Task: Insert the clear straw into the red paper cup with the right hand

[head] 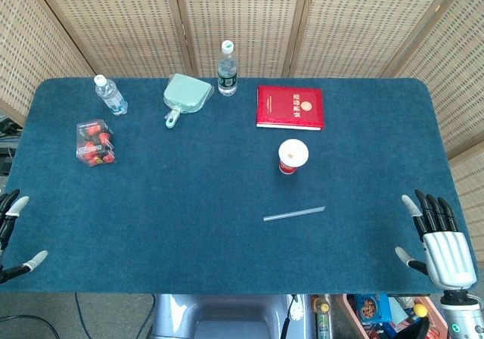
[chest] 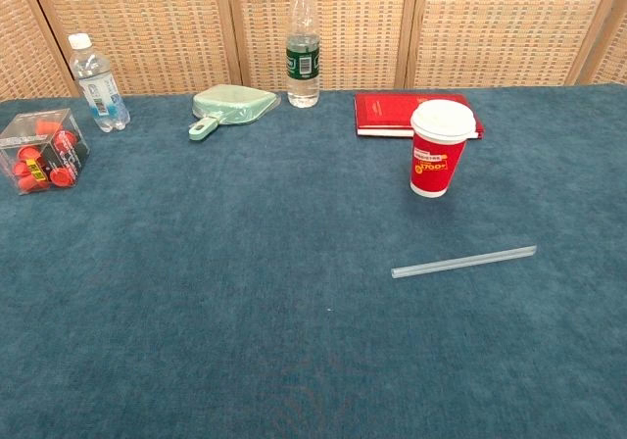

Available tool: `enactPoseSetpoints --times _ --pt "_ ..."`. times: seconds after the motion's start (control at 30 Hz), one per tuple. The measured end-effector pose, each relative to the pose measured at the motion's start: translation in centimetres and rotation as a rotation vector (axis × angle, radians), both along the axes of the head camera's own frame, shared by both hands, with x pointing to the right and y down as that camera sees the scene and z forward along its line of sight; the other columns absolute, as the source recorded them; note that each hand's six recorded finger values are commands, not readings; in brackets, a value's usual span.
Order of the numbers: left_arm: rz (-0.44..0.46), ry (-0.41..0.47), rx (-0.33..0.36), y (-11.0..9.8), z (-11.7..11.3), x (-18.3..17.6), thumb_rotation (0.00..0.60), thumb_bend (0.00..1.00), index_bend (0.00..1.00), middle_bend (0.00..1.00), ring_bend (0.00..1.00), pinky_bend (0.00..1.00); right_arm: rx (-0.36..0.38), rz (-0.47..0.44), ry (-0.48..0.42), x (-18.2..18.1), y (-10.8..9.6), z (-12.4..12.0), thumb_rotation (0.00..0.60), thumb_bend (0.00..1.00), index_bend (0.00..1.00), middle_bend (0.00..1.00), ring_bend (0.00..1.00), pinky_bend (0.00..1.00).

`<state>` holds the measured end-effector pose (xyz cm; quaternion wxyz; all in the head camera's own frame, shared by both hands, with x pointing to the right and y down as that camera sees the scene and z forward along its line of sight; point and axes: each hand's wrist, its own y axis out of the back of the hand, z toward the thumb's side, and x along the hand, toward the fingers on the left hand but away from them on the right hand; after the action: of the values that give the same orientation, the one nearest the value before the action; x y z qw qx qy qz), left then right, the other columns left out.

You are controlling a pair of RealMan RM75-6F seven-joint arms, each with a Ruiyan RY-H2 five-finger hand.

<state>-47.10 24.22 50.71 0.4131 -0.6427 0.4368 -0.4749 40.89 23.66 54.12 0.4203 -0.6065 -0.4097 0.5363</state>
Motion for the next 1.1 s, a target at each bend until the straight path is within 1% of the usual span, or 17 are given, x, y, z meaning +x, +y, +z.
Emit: enactPoseSetpoints --times 0.17,0.3,0.37,0.43,0.57,0.67,0.7,0.77,0.9,1.0,1.1 --pt "-0.005 0.0 0.0 0.1 0.0 -0.2 0.6 0.15 0.0 0.0 0.0 0.0 -0.006 -0.009 -0.006 -0.3 0.0 0.1 0.6 0.0 0.0 0.0 0.0 0.0" --pt "-0.007 -0.003 0.005 0.0 -0.1 -0.2 0.6 0.15 0.0 0.0 0.0 0.0 -0.025 -0.023 -0.004 -0.7 0.1 0.6 0.6 0.0 0.0 0.0 0.0 0.0" --pt "-0.011 -0.004 0.007 0.0 -0.1 -0.2 0.6 0.15 0.0 0.0 0.0 0.0 -0.034 -0.037 -0.005 -1.1 0.2 0.8 0.6 0.0 0.0 0.0 0.0 0.0" --pt "-0.014 -0.006 0.008 0.0 -0.1 -0.3 0.6 0.15 0.0 0.0 0.0 0.0 -0.045 -0.071 0.0 -1.9 0.2 1.2 0.6 0.0 0.0 0.0 0.0 0.0" --pt "-0.019 -0.011 -0.001 -0.2 0.2 -0.3 0.6 0.15 0.0 0.0 0.0 0.0 -0.08 -0.186 0.009 -4.4 -0.2 2.5 0.6 0.0 0.0 0.0 0.0 0.0" --pt "-0.022 -0.018 -0.009 -0.3 0.5 -0.3 0.6 0.15 0.0 0.0 0.0 0.0 -0.117 -0.308 0.012 -7.0 -0.6 3.7 0.6 0.0 0.01 0.0 0.0 0.0" --pt "-0.023 -0.021 -0.01 -0.4 0.6 -0.3 0.6 0.15 0.0 0.0 0.0 0.0 -0.139 -0.351 0.009 -8.0 -0.6 4.3 0.6 0.0 0.02 0.0 0.0 0.0" --pt "-0.026 -0.024 -0.016 -0.5 0.7 -0.3 0.6 0.15 0.0 0.0 0.0 0.0 -0.18 -0.41 0.002 -9.5 -0.7 5.2 0.6 0.0 0.04 0.0 0.0 0.0" --pt "-0.031 -0.03 -0.029 -0.7 1.2 -0.3 0.6 0.15 0.0 0.0 0.0 0.0 -0.293 -0.526 -0.01 -12.7 -0.7 7.4 0.6 0.0 0.06 0.0 0.0 0.0" --pt "-0.037 -0.033 -0.034 -0.9 1.4 -0.4 0.6 0.15 0.0 0.0 0.0 0.0 -0.362 -0.584 -0.005 -14.8 -1.1 9.1 0.6 0.0 0.08 0.0 0.0 0.0" --pt "-0.043 -0.036 -0.042 -1.1 1.6 -0.5 0.6 0.15 0.0 0.0 0.0 0.0 -0.396 -0.602 0.013 -16.4 -2.1 10.5 0.6 0.0 0.1 0.0 0.0 0.0"
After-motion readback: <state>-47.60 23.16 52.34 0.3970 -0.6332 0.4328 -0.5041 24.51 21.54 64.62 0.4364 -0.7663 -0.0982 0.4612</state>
